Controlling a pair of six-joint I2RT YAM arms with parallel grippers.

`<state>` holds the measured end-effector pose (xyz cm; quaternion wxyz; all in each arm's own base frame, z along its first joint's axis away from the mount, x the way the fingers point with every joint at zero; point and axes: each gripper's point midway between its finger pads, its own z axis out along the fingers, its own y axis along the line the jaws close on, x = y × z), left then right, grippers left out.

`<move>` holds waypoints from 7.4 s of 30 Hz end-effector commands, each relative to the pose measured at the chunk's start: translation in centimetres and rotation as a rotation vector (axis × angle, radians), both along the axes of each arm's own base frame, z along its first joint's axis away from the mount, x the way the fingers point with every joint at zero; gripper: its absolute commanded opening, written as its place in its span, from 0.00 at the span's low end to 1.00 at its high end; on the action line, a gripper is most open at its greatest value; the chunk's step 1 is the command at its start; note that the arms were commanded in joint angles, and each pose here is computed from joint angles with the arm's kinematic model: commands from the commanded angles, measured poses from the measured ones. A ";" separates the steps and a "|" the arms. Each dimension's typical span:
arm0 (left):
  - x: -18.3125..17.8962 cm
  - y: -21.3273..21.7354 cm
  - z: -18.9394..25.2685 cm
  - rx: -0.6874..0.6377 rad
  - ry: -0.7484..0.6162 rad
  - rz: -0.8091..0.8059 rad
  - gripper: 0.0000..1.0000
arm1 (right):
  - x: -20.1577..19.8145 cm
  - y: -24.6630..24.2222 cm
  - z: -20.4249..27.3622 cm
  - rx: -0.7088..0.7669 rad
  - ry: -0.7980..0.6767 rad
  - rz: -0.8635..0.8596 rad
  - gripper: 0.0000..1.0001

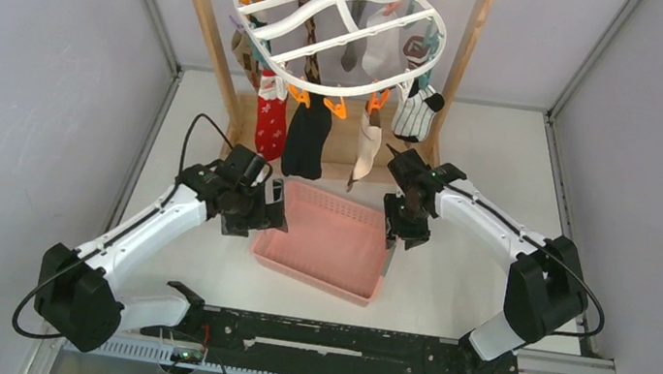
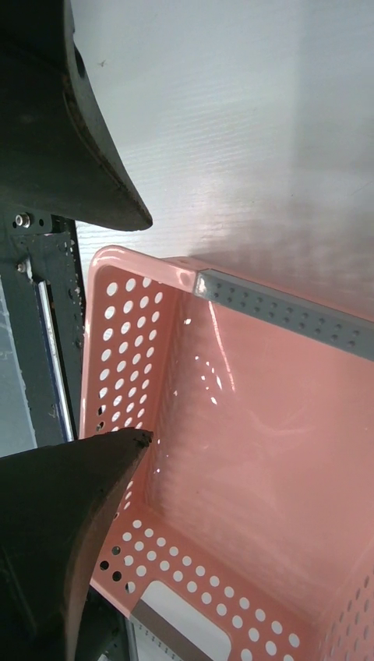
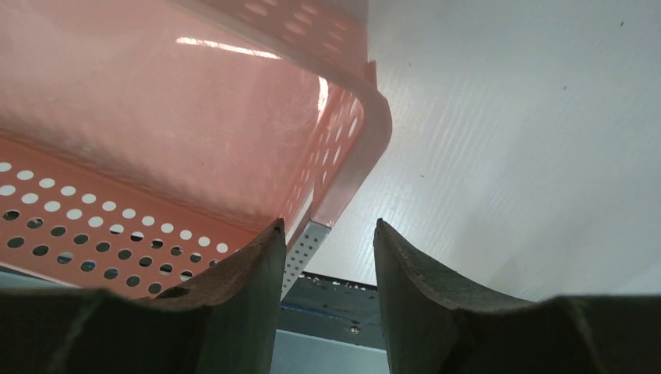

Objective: Remove the socks clipped to the hanger
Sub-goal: Move the bin to the center of the board.

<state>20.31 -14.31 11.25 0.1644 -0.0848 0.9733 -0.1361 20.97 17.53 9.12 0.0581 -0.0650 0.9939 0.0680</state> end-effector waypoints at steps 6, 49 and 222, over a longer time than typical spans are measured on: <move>-2.0 -0.2 1.1 -0.040 -0.031 -0.002 1.00 | 4.7 1.3 1.8 0.034 -0.121 0.017 0.53; -6.1 1.5 -3.1 0.039 0.087 0.035 0.88 | 2.0 0.8 4.3 0.039 -0.162 0.098 0.54; -6.3 0.3 -2.3 0.014 0.149 -0.007 0.57 | 7.3 2.5 1.4 0.096 -0.141 -0.008 0.34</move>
